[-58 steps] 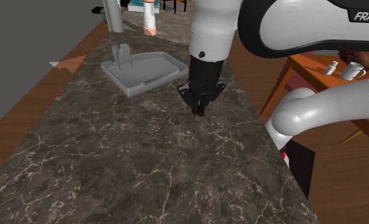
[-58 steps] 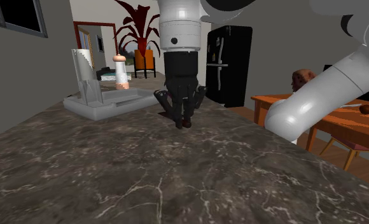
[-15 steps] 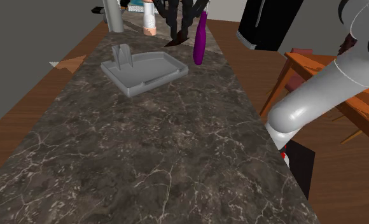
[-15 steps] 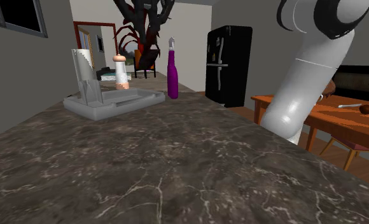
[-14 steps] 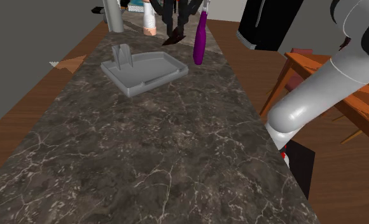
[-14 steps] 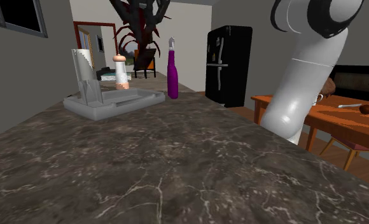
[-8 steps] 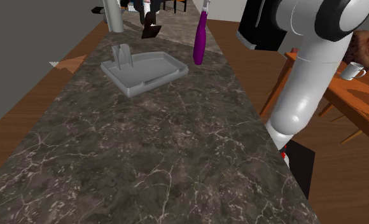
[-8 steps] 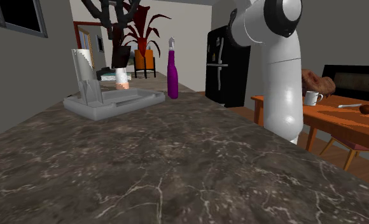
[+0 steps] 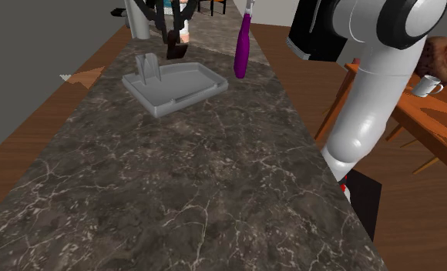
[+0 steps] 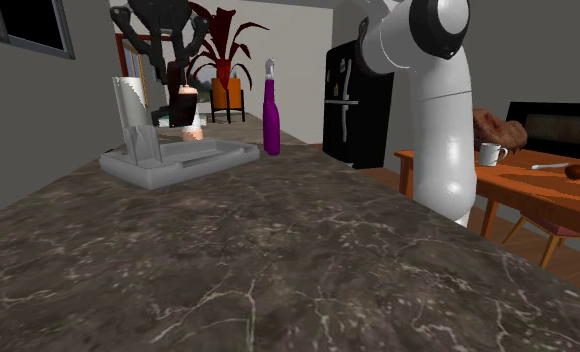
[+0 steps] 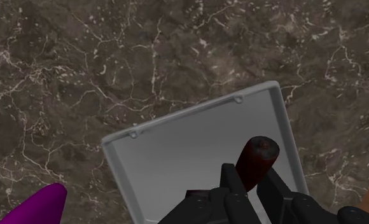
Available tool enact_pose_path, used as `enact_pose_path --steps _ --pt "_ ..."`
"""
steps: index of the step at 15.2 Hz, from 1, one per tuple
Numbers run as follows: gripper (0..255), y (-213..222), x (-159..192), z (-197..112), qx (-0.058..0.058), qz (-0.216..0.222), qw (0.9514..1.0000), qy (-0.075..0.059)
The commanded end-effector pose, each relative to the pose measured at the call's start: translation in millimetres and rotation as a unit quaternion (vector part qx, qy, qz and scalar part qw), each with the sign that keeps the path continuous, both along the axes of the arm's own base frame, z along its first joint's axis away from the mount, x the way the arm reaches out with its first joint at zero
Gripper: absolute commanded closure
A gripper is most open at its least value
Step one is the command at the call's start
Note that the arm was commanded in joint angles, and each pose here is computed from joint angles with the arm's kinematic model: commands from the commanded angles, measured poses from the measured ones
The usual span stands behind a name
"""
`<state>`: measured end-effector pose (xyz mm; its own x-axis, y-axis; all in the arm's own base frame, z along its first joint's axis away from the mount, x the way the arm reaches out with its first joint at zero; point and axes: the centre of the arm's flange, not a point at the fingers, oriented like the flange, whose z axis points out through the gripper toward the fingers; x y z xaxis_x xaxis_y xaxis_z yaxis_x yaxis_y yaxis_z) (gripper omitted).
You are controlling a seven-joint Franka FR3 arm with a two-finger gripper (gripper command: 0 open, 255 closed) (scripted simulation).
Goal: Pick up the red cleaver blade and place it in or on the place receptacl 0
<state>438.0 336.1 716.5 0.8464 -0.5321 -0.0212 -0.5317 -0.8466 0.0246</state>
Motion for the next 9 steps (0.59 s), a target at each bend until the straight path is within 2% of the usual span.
enact_pose_path --steps 1,9 --pt "255 0 0 -11 0.000 0.000 1.0000 0.000" --pt "255 0 0 -53 0.000 0.000 1.0000 0.000"
